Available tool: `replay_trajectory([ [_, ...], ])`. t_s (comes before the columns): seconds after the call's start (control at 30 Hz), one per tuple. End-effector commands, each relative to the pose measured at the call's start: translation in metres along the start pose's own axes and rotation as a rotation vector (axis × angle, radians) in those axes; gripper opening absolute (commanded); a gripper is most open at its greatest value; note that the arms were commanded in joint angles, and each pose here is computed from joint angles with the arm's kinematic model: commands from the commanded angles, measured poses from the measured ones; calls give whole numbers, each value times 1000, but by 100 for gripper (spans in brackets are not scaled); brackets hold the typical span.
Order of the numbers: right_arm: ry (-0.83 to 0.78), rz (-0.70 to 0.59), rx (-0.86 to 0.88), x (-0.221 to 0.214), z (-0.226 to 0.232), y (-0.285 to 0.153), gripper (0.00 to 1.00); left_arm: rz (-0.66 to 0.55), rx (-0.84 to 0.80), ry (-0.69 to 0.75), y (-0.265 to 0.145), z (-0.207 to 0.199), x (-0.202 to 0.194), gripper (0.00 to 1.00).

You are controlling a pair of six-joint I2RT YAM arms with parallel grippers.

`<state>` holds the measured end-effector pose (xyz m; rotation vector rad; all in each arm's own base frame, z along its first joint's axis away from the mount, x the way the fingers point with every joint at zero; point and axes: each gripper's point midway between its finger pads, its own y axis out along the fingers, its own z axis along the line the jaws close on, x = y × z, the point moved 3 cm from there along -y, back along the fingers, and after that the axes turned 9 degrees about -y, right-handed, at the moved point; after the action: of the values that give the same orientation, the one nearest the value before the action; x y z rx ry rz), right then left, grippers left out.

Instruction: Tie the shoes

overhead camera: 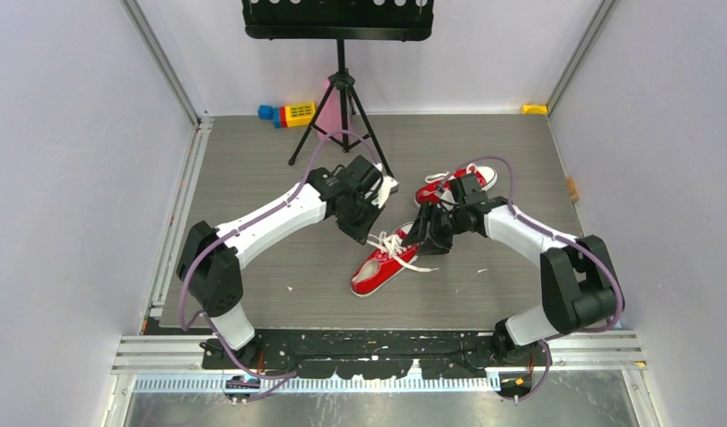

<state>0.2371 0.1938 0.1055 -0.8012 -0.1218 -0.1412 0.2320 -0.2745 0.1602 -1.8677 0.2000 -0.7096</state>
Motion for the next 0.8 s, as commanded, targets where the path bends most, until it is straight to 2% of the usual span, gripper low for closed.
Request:
replay_trajectory([
  [0.0,-72,-96,-130,-1,-15,-16,60,90,165,28,-14,23,-10,0],
  [0.27,-175,-140,-189,-15,-29,-25,64,74,388,62,-36,45,3,0],
  [0.37,-237,-167,-201,-18,-33,-21,74,39,436,70,-40,50,13,0],
  [0.43,-261,-193,-228,-18,-33,-17,80,18,543,86,-45,58,18,0],
  [0.53,-278,-210,-300,-19,-34,-9,80,47,643,132,-40,68,19,0],
  [0.6,-262,-228,-341,-14,-37,-4,72,80,639,138,-28,69,15,0],
  [0.67,-269,-233,-318,-11,-35,1,68,93,609,132,-16,67,11,0],
  [0.77,-319,-190,-237,-17,-26,10,69,86,551,123,-2,63,5,0],
])
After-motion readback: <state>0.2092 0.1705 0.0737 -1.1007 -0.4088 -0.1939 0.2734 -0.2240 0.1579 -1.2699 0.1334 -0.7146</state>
